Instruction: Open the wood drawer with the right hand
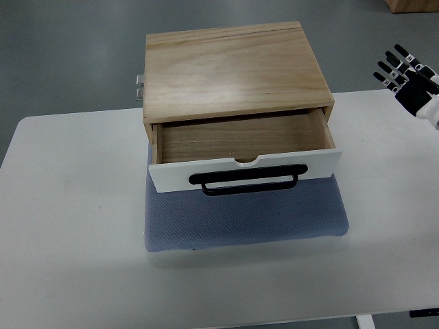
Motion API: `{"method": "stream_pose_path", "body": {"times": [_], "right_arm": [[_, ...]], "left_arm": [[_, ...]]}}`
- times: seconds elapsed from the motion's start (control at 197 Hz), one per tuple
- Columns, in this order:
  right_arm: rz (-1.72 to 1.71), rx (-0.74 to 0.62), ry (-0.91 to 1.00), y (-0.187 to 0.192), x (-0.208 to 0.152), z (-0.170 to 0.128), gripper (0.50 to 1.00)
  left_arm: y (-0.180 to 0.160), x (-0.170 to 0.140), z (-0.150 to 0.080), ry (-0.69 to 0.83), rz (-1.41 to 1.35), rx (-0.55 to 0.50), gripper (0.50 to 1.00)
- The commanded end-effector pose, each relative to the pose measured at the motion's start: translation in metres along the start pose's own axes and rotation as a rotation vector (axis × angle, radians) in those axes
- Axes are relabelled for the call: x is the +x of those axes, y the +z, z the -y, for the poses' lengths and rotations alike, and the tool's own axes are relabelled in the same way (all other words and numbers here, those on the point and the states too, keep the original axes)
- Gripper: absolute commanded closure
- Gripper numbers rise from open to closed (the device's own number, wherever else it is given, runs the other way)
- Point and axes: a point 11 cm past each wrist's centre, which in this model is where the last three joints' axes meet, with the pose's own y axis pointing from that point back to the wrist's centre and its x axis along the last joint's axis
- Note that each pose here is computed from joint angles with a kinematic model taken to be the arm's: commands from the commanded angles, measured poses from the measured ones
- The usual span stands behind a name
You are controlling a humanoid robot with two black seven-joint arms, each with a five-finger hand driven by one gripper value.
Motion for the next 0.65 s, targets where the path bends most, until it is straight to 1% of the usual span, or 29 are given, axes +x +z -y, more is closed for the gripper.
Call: {"method": "stream_pose_path", "body": {"times": [0.0, 0.162, 0.274, 0.649], "right_arm": [[0.013, -0.015, -0.001, 0.011, -0.002, 0.0, 0.556], [0.021, -0.014, 0.003, 0.013, -0.001, 0.0, 0.556], [0.035, -0.022, -0.023, 0.02, -0.009, 0.004, 0.556], [0.047, -0.026, -0.038, 0.024, -0.015, 0.007, 0.556]], "left_arm": [[0.0, 0.0, 0.0, -0.001, 0.0, 0.0, 0.5], [0.0, 0.0, 0.0, -0.001, 0.0, 0.0, 0.5], [0.0, 0.0, 0.0, 0.001, 0.0, 0.0, 0.5], [0.0, 0.0, 0.0, 0.001, 0.0, 0.0, 0.5]]}}
